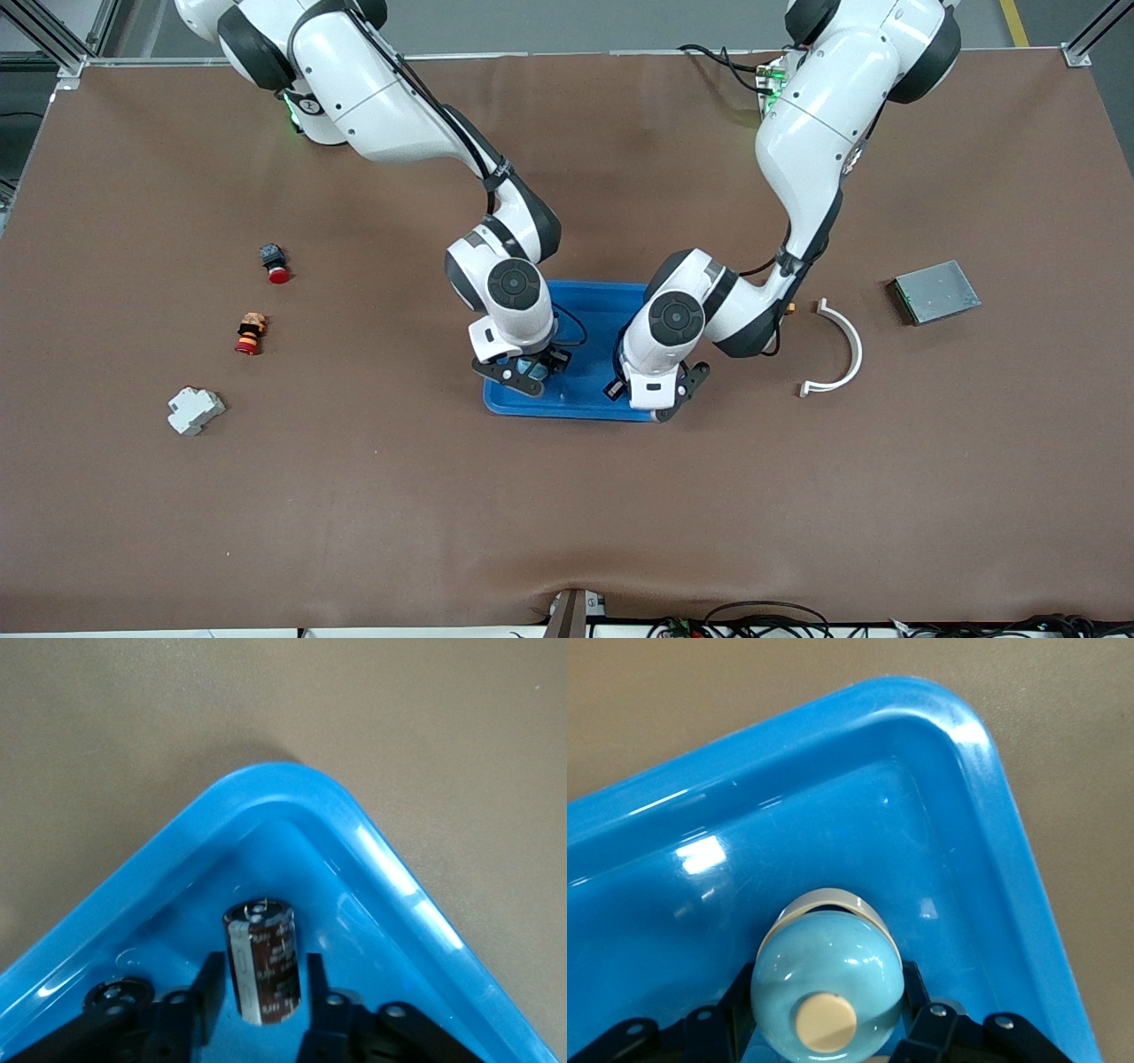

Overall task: Place electrolytic capacitor and blue bell in tray
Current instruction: 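Open both grippers to release the capacitor and bell in the tray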

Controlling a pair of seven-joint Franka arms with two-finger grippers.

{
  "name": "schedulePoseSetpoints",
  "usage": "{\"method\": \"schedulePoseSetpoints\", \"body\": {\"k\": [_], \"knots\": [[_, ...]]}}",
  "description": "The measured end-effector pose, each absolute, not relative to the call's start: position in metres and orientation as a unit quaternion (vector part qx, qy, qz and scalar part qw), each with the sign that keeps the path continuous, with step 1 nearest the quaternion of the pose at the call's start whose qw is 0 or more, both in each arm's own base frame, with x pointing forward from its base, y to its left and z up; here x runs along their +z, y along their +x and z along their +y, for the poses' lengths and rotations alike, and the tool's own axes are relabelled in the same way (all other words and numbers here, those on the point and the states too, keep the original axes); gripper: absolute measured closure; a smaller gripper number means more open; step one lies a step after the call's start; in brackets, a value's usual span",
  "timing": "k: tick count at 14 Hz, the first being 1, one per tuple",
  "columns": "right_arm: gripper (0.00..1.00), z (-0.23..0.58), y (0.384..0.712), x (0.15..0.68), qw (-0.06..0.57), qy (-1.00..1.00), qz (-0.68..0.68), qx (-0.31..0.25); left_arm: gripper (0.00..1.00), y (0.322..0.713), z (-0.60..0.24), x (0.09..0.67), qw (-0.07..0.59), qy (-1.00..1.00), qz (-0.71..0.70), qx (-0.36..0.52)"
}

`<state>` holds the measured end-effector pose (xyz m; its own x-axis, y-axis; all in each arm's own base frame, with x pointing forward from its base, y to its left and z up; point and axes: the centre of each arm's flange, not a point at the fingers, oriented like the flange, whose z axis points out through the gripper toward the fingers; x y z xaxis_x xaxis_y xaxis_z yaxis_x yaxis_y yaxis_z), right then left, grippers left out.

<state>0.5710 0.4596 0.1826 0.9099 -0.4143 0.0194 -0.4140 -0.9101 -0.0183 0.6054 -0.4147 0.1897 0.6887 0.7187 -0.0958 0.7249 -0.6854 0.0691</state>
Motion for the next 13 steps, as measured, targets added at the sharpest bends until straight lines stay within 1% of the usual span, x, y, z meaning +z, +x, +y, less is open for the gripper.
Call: {"method": "schedulePoseSetpoints", "body": {"k": [1,5,7,8,9,11,12,13], "knots": [[0.33,0.46,0.571,0.183,0.007,-0.977,0.214,-0.012,0.41,0.605,-0.415,0.19,0.049,0.919,0.391,-0.028],[0.33,0.46,0.571,0.183,0.006,-0.976,0.217,-0.012,0.01,0.606,-0.417,0.192,0.049,0.922,0.384,-0.02],[0.33,0.46,0.571,0.183,0.006,-0.976,0.217,-0.012,0.0,0.608,-0.415,0.194,0.042,0.924,0.379,-0.012],[0.29,0.459,0.571,0.183,0.006,-0.976,0.219,-0.012,0.0,0.609,-0.414,0.195,0.034,0.927,0.373,-0.005],[0.28,0.459,0.571,0.183,0.004,-0.976,0.218,-0.015,0.0,0.611,-0.413,0.198,0.031,0.929,0.369,0.001],[0.14,0.459,0.572,0.183,-0.006,-0.977,0.21,-0.028,0.0,0.615,-0.409,0.209,0.028,0.929,0.368,0.008],[0.03,0.459,0.572,0.183,-0.008,-0.978,0.208,-0.03,0.0,0.617,-0.407,0.215,0.026,0.93,0.367,0.01],[0.0,0.459,0.572,0.183,-0.009,-0.978,0.207,-0.031,0.0,0.619,-0.404,0.222,0.023,0.93,0.366,0.011]]}}
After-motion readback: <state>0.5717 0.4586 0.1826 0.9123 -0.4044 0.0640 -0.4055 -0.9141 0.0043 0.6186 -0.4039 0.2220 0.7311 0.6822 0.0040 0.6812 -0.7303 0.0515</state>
